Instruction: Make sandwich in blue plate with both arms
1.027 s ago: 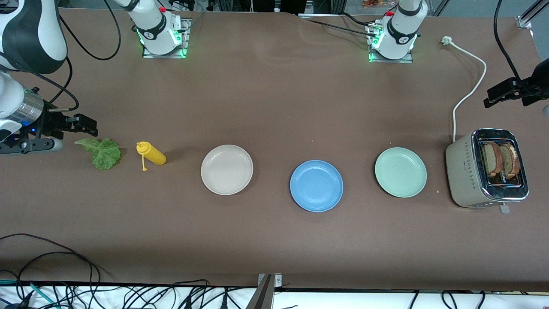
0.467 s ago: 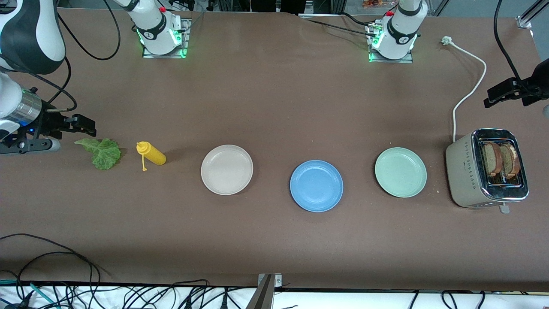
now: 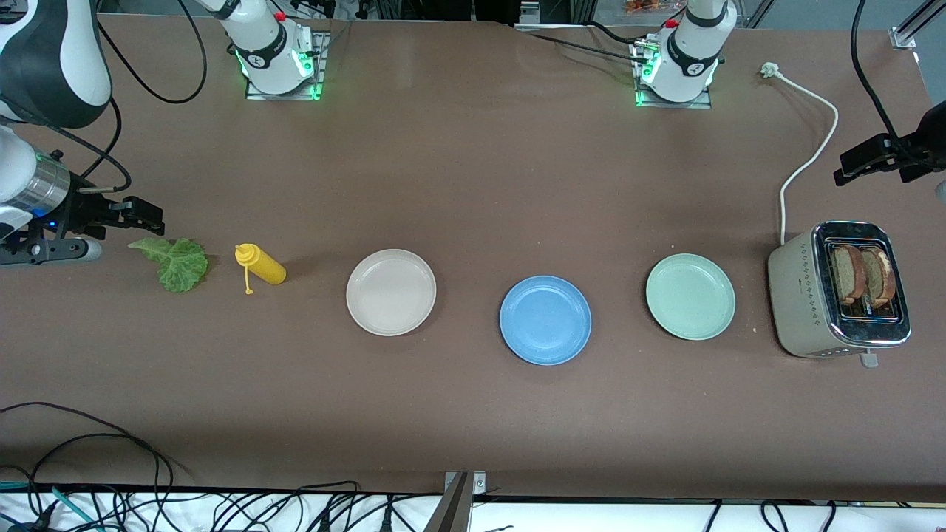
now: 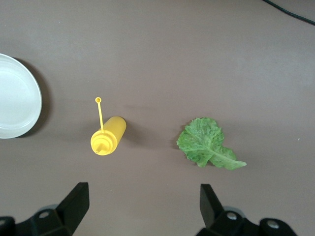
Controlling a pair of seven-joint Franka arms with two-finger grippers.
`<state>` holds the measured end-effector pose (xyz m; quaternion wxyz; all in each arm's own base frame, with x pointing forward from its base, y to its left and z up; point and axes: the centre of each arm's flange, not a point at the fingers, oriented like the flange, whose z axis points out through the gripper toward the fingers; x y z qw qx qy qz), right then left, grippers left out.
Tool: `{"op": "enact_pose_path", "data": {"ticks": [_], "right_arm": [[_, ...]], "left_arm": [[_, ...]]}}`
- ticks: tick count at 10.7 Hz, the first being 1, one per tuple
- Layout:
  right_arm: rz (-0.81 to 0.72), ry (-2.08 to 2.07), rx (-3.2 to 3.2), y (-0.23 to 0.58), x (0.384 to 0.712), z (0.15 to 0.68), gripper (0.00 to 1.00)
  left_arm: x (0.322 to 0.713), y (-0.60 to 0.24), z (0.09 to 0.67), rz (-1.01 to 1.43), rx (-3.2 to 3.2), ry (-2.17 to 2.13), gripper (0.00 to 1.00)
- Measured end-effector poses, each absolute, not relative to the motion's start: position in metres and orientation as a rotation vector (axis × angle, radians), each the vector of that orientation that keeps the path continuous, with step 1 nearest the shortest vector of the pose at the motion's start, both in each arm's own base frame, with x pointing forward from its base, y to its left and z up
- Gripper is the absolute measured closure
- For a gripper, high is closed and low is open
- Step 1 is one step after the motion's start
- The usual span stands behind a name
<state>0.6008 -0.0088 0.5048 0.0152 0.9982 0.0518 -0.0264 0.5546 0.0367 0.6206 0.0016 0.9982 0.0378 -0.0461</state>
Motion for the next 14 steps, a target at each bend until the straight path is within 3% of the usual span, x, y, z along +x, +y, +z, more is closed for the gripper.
{"op": "enact_pose_path", "data": {"ticks": [14], "right_arm": [[-0.088,0.161,3.105,-0.0087,0.6016,0.5022,0.00]], "left_arm": [[0.5574,0.0405,0.6110,-0.182,3.154,0.124,0.00]]}}
